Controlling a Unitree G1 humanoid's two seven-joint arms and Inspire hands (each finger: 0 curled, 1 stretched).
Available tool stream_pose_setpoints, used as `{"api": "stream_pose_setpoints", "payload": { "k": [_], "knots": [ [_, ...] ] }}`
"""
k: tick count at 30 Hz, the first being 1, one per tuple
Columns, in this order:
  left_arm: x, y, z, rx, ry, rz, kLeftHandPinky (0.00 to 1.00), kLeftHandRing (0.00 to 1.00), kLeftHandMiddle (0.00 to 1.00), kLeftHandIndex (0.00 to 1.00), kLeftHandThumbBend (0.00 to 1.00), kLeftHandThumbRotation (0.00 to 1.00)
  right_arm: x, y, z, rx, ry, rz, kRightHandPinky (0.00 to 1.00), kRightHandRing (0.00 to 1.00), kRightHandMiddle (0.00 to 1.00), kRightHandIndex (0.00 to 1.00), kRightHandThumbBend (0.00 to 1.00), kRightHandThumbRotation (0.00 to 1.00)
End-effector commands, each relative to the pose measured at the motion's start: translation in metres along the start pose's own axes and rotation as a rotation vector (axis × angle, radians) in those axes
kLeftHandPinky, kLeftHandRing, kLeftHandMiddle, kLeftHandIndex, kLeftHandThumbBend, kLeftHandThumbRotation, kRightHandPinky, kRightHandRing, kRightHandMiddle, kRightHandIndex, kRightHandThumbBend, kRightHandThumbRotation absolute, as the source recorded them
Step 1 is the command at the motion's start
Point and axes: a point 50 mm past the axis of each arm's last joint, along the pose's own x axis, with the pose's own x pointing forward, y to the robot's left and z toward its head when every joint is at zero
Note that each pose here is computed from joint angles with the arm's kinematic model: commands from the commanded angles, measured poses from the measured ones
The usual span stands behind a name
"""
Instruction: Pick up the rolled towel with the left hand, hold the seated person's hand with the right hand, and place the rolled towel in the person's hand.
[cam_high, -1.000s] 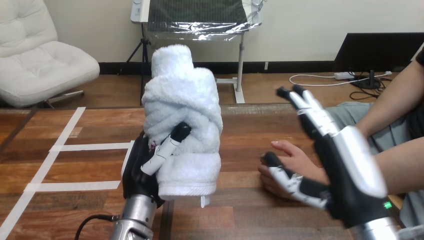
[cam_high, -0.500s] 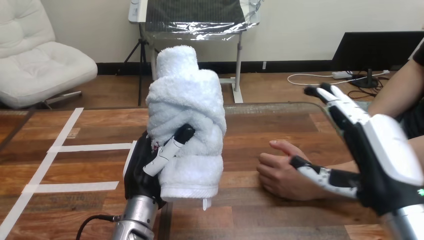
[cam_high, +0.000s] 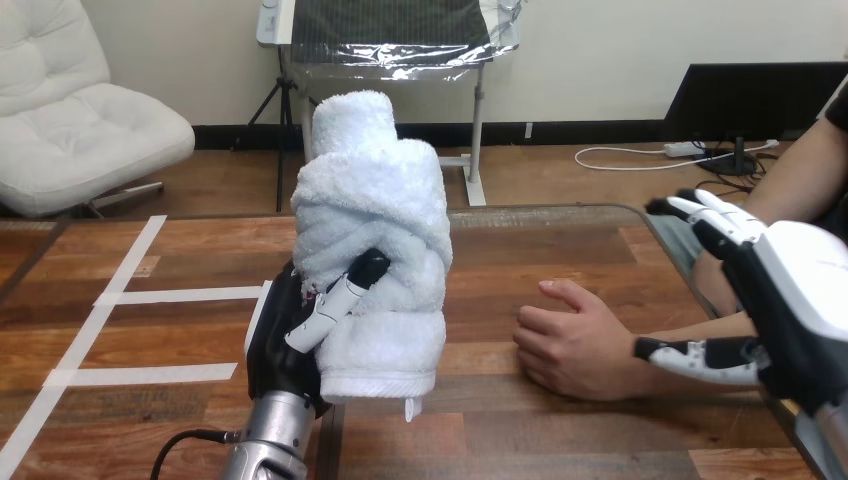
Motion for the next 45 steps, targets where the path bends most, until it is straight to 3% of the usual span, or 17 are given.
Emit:
{"api": "stream_pose_setpoints", "payload": {
  "k": [1, 15, 32, 45],
  "knots": [
    [0.016, -0.037, 0.008, -0.059, -0.117, -0.1, 0.24, 0.3, 0.36, 0.45, 0.86, 0.11, 0.015, -0.021, 0.0, -0.069, -0.01, -0.021, 0.83, 0.93, 0.92, 0.85, 0.79, 0.0],
    [0.016, -0.042, 0.009, -0.06, -0.125, -0.139, 0.24, 0.3, 0.36, 0.45, 0.84, 0.11, 0.03, -0.026, -0.008, -0.193, 0.076, 0.171, 0.84, 0.91, 0.91, 0.84, 0.81, 0.0],
    [0.014, -0.046, 0.012, -0.075, -0.13, -0.183, 0.23, 0.29, 0.36, 0.45, 0.82, 0.1, 0.053, -0.027, -0.012, -0.296, 0.115, 0.37, 0.81, 0.89, 0.89, 0.83, 0.86, 0.0],
    [0.012, -0.047, 0.014, -0.072, -0.141, -0.191, 0.23, 0.29, 0.35, 0.44, 0.81, 0.1, 0.07, -0.021, -0.012, -0.385, 0.14, 0.515, 0.84, 0.9, 0.9, 0.85, 0.83, 0.0]
  ]
}}
